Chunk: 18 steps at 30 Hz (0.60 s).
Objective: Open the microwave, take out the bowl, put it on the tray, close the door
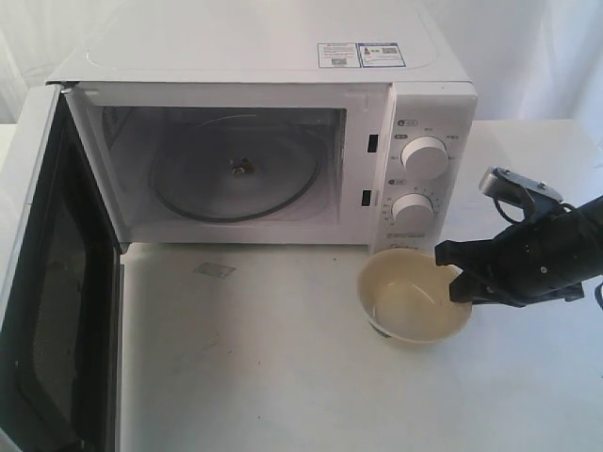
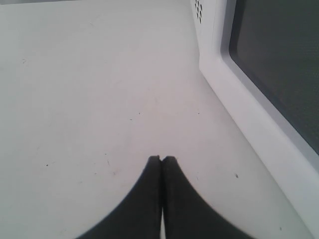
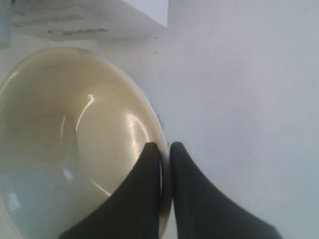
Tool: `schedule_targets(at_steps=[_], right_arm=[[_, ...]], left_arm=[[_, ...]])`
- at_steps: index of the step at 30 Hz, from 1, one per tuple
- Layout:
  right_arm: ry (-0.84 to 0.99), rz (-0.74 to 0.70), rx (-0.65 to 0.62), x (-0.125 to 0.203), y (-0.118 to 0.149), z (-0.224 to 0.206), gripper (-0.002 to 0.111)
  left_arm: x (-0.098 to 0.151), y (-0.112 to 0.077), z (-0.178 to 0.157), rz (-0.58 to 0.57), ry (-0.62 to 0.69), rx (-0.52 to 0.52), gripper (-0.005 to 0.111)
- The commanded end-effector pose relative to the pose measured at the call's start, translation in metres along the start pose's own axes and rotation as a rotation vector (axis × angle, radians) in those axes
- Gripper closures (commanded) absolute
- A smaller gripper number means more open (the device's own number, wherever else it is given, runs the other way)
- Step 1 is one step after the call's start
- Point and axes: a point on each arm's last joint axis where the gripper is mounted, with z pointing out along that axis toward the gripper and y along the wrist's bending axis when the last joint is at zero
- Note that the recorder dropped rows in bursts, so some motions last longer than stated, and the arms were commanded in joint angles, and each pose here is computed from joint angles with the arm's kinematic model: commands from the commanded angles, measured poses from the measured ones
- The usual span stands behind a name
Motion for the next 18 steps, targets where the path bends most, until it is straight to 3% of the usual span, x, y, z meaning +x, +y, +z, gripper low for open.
schedule_targets(at_steps=[1,10,18], right_arm=[[0.004,-0.027,-0.008,-0.001,0.002,-0.002,0.108],[-0.001,-0.080,0.001,0.000,0.006,-0.016,0.108],[-0.006,-0.046,0.011,-0.002,-0.003,-0.019,0.108]], left_arm=[[0.002,0.000,0.000,-0.003,0.004,0.003,0.107],[0.002,0.000,0.000,-0.003,0.004,0.003,0.107],[0.002,0.000,0.000,-0.003,0.004,0.003,0.107]])
